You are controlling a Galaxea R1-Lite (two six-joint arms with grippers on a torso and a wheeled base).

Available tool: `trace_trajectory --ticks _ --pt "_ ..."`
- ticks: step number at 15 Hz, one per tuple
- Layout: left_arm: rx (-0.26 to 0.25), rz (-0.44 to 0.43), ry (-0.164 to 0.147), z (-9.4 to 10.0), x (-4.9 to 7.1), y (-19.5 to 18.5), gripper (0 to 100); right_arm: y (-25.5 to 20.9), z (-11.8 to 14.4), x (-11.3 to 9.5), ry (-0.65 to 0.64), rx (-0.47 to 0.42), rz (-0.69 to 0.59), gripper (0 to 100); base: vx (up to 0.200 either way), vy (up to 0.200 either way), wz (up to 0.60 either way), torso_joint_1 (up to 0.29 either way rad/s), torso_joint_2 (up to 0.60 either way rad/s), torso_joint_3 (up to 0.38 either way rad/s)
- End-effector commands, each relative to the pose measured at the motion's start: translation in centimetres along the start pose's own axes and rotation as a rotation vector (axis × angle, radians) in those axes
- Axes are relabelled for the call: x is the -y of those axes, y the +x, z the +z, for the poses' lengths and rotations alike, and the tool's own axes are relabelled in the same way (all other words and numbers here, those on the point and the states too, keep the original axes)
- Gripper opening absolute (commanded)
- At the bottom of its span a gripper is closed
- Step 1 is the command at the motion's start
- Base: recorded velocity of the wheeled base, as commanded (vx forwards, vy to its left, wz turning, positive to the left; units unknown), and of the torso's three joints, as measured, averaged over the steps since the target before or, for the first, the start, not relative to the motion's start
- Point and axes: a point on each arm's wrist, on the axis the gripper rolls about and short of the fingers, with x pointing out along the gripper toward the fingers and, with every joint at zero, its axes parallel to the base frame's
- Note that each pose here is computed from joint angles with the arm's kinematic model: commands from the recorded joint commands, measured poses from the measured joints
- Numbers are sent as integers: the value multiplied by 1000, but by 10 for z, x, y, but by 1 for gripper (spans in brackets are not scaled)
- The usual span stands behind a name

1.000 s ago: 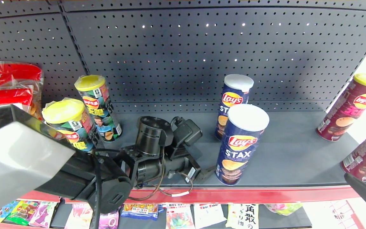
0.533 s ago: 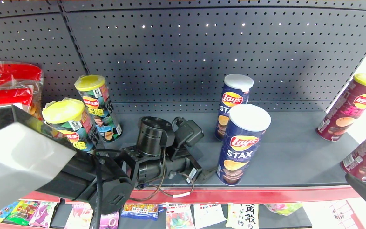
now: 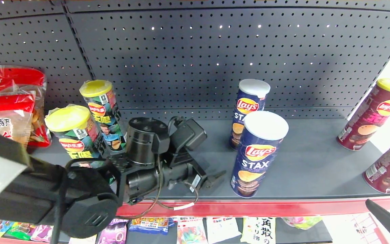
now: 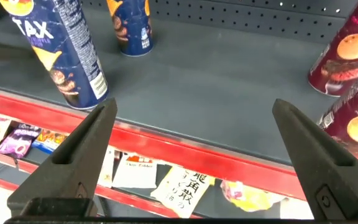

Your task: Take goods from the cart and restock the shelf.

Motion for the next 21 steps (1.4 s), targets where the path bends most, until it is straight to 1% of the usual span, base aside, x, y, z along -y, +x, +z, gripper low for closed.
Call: trace_trajectory --ticks 1,3,4,5,8,9,10,11,12,13,14,15,16,17,18,19,20,21 --pt "48 22 7 12 3 -45 100 -2 -4 0 -1 -4 1 100 0 0 0 0 0 0" --pt "53 47 7 20 6 -86 100 -7 -14 -1 -4 -13 0 100 0 0 0 0 0 0" --pt "51 49 7 22 6 -92 100 -9 -17 -2 -5 -18 1 100 0 0 0 0 0 0" --pt "49 50 7 28 8 -115 100 -15 -26 -2 -4 -36 4 100 0 0 0 0 0 0" --pt "71 42 14 36 14 -143 100 -32 -42 -4 -3 -98 10 100 0 0 0 0 0 0" --pt "82 26 18 35 20 -167 100 -44 -49 -5 -6 -116 14 100 0 0 0 0 0 0" --pt "68 15 14 29 25 -187 100 -49 -51 -6 -8 -127 14 100 0 0 0 0 0 0" --pt "41 14 10 19 28 -209 100 -54 -52 -6 -8 -123 10 100 0 0 0 0 0 0" --pt "21 27 1 11 31 -225 100 -56 -52 -6 -8 -116 4 100 0 0 0 0 0 0" --pt "-18 110 -47 -5 33 -255 100 -60 -53 -5 -10 -110 -28 100 0 0 0 0 0 0" --pt "-37 200 -103 -15 35 -275 100 -61 -53 -5 -12 -111 -60 100 0 0 0 0 0 0" --pt "-39 278 -164 -25 38 -294 100 -61 -54 -5 -12 -113 -84 100 0 0 0 0 0 0" --pt "-44 331 -194 -32 39 -305 100 -62 -55 -4 -13 -113 -98 100 0 0 0 0 0 0" --pt "-65 448 -246 -45 43 -323 100 -62 -57 -4 -13 -113 -123 100 0 0 0 0 0 0" --pt "-88 529 -282 -54 48 -332 100 -62 -57 -4 -13 -117 -136 100 0 0 0 0 0 0" --pt "-126 642 -329 -64 55 -340 100 -62 -58 -4 -12 -122 -162 100 0 0 0 0 0 0" --pt "-148 719 -369 -71 60 -342 100 -62 -58 -4 -9 -124 -183 100 0 0 0 0 0 0" --pt "-157 840 -419 -82 68 -343 100 -62 -60 -5 -4 -137 -228 100 0 0 0 0 0 0"
